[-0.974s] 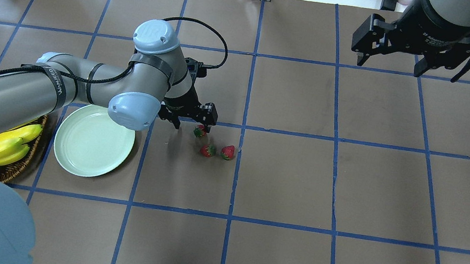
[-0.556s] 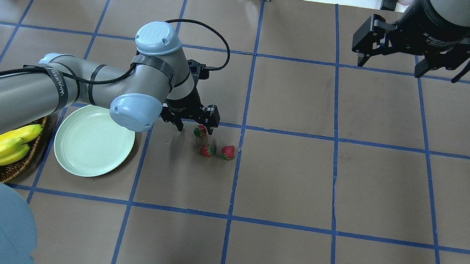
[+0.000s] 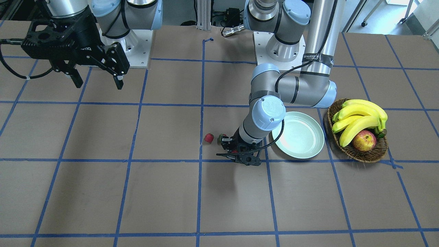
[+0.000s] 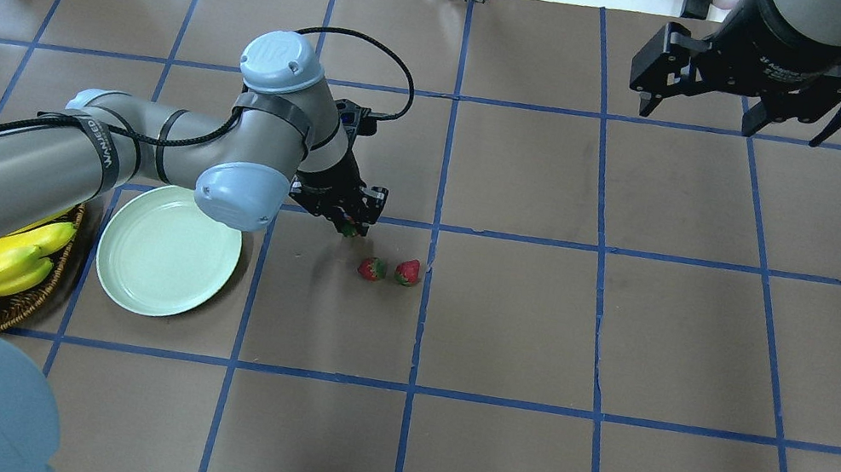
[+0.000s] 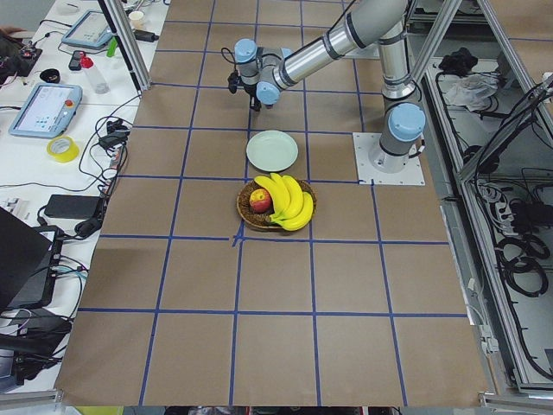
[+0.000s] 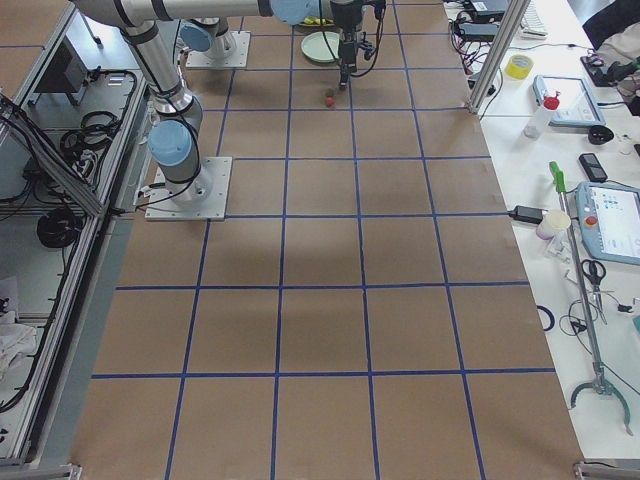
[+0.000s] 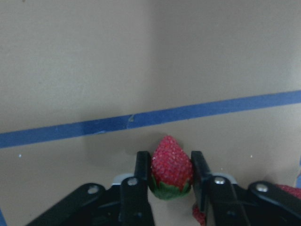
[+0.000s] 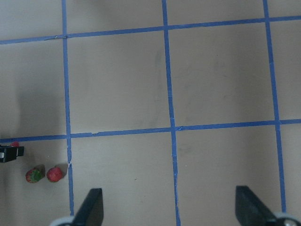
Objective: Collect all strawberries into plate
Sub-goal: 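Carry the strawberry onto the green plate and open the left gripper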
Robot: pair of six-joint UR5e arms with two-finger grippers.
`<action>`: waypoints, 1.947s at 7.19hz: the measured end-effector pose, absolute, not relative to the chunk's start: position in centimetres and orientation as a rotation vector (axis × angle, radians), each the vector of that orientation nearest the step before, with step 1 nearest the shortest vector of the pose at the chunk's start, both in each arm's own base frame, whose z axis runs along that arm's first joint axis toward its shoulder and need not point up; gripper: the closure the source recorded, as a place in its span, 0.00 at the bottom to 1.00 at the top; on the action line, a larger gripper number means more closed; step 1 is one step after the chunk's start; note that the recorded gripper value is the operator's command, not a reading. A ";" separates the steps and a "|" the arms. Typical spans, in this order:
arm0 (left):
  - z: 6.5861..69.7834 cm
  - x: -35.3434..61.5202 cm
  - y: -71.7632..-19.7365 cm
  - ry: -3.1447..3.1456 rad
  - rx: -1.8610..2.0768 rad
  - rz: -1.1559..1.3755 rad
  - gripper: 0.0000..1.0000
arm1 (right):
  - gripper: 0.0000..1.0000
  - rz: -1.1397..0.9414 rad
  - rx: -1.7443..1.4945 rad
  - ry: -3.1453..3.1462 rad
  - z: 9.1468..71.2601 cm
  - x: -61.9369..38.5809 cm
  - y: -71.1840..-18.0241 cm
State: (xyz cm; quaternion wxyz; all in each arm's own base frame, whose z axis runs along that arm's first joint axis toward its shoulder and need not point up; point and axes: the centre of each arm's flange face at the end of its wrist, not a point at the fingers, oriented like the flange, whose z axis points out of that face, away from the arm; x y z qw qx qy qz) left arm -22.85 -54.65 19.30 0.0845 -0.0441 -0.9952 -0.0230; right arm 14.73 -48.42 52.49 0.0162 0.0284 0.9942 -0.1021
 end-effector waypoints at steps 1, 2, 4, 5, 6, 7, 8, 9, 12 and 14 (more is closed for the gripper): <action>22.0 -21.9 -56.2 -2.980 -0.112 -0.026 1.00 | 0.00 -0.323 0.088 3.091 52.6 14.8 -48.4; 24.8 -19.4 -57.9 -3.001 -0.051 -0.036 1.00 | 0.00 -0.330 0.090 3.093 52.8 14.7 -48.4; 27.7 -11.2 -59.0 -3.046 0.040 -0.104 1.00 | 0.00 -0.330 0.090 3.093 52.8 14.7 -48.4; 27.4 -7.2 -58.6 -3.084 0.050 -0.136 1.00 | 0.00 -0.328 0.089 3.094 52.7 14.7 -48.4; 26.4 -3.7 -57.9 -3.106 0.045 -0.187 1.00 | 0.00 -0.326 0.088 3.098 52.6 14.7 -48.4; 25.0 -1.0 -56.7 -3.103 0.055 -0.250 1.00 | 0.00 -0.324 0.080 3.101 52.6 14.7 -48.4; 23.3 1.2 -55.2 -3.085 0.084 -0.312 1.00 | 0.00 -0.324 0.053 3.105 52.6 14.6 -48.4; 21.8 2.4 -53.9 -3.067 0.107 -0.365 1.00 | 0.00 -0.321 0.019 3.109 52.6 14.7 -48.3; 20.3 2.9 -52.3 -3.035 0.128 -0.428 0.00 | 0.00 -0.316 -0.004 3.114 52.8 14.7 -48.1; 20.9 2.6 -52.3 -3.030 0.144 -0.434 0.00 | 0.00 -0.312 -0.006 3.115 52.7 14.7 -48.1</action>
